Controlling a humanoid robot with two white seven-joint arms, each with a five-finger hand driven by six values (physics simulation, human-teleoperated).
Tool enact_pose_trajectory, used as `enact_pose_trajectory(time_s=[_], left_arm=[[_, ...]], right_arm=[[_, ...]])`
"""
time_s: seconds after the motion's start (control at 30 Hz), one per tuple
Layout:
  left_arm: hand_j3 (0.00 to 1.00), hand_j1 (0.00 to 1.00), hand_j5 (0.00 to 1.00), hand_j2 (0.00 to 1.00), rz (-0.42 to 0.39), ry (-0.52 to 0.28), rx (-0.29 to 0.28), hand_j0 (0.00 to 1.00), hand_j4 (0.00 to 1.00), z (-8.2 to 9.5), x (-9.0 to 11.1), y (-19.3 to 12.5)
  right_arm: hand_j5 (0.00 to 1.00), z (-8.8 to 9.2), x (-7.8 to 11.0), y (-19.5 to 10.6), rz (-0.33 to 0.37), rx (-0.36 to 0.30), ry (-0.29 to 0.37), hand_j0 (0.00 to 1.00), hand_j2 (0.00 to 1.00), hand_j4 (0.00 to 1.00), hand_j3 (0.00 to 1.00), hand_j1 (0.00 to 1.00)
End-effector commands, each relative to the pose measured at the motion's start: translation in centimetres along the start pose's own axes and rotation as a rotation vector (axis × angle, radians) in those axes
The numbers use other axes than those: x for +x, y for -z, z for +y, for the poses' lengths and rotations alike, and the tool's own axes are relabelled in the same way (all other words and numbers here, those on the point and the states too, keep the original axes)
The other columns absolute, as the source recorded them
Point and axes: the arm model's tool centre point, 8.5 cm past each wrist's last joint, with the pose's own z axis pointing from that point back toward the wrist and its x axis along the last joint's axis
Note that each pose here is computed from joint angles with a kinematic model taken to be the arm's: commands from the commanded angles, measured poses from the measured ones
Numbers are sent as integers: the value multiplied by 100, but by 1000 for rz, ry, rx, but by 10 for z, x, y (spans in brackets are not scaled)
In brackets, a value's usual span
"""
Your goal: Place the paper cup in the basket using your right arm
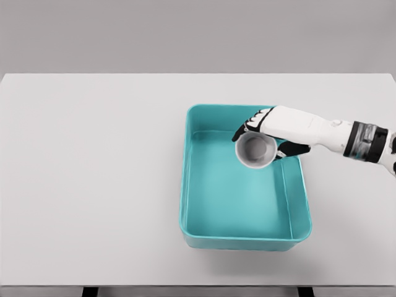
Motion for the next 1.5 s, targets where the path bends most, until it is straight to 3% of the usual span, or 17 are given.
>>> enact_pose_trajectory(time_s=[0.0, 0.3, 0.43, 0.5, 0.53, 0.57, 0.67, 0.8, 0.9, 1.0, 1.03, 1.1, 1.13, 1.17, 1.2, 1.3, 1.47], left_arm=[[100, 100, 100, 100, 0, 0, 0, 100, 100, 0, 0, 0], [100, 100, 100, 100, 0, 0, 0, 100, 100, 0, 0, 0], [100, 100, 100, 100, 0, -1, -1, 100, 100, 0, 0, 0], [100, 100, 100, 100, 0, 0, 0, 100, 100, 0, 0, 0], [100, 100, 100, 100, 0, -1, -1, 100, 100, 0, 0, 0], [100, 100, 100, 100, 0, 0, 0, 100, 100, 0, 0, 0], [100, 100, 100, 100, 0, -1, 0, 100, 100, 0, 0, 0], [100, 100, 100, 100, 0, 0, 0, 100, 100, 0, 0, 0], [100, 100, 100, 100, 0, 0, -1, 100, 100, 0, 0, 0], [100, 100, 100, 100, 0, -1, 0, 100, 100, 0, 0, 0], [100, 100, 100, 100, 0, -1, 0, 100, 100, 0, 0, 0], [100, 100, 100, 100, 0, 0, 0, 100, 100, 0, 0, 0], [100, 100, 100, 100, 0, 0, 0, 100, 100, 0, 0, 0], [100, 100, 100, 100, 0, -1, 0, 100, 100, 0, 0, 0], [100, 100, 100, 100, 0, -1, 0, 100, 100, 0, 0, 0], [100, 100, 100, 100, 0, -1, 0, 100, 100, 0, 0, 0], [100, 100, 100, 100, 0, -1, -1, 100, 100, 0, 0, 0]], right_arm=[[61, 14, 4, 17, 40, 50, -9, 61, 61, 61, 61, 61], [60, 14, -5, 19, 151, 91, -93, 60, 60, 60, 60, 60], [61, 16, -2, 22, 135, 101, -100, 61, 61, 61, 61, 61], [69, 16, 2, 27, 110, 95, -104, 69, 69, 69, 69, 69], [88, 18, 6, 30, 77, 103, -122, 88, 88, 88, 88, 88], [99, 18, 7, 30, 63, 105, -129, 99, 99, 99, 99, 99], [100, 17, 13, 30, 6, 106, -166, 100, 100, 100, 100, 100], [100, 10, 11, 25, 11, 88, -174, 100, 100, 100, 100, 100], [100, -22, 6, -4, -36, -65, -31, 100, 100, 100, 100, 100], [100, -57, 10, -50, -221, -296, 157, 100, 100, 100, 100, 100], [100, -62, 9, -59, -241, -335, 181, 100, 100, 100, 100, 100], [100, -61, -13, -89, -168, -409, 220, 100, 100, 100, 100, 100], [100, -55, -23, -100, -132, -428, 240, 100, 100, 100, 100, 100], [100, -39, -43, -128, -52, -493, 273, 100, 100, 100, 100, 100], [100, -32, -49, -147, -5, -542, 287, 100, 100, 100, 100, 100], [100, -16, -53, -156, 73, -518, 280, 100, 100, 100, 100, 100], [100, -11, -54, -156, 85, -509, 290, 100, 100, 100, 100, 100]])
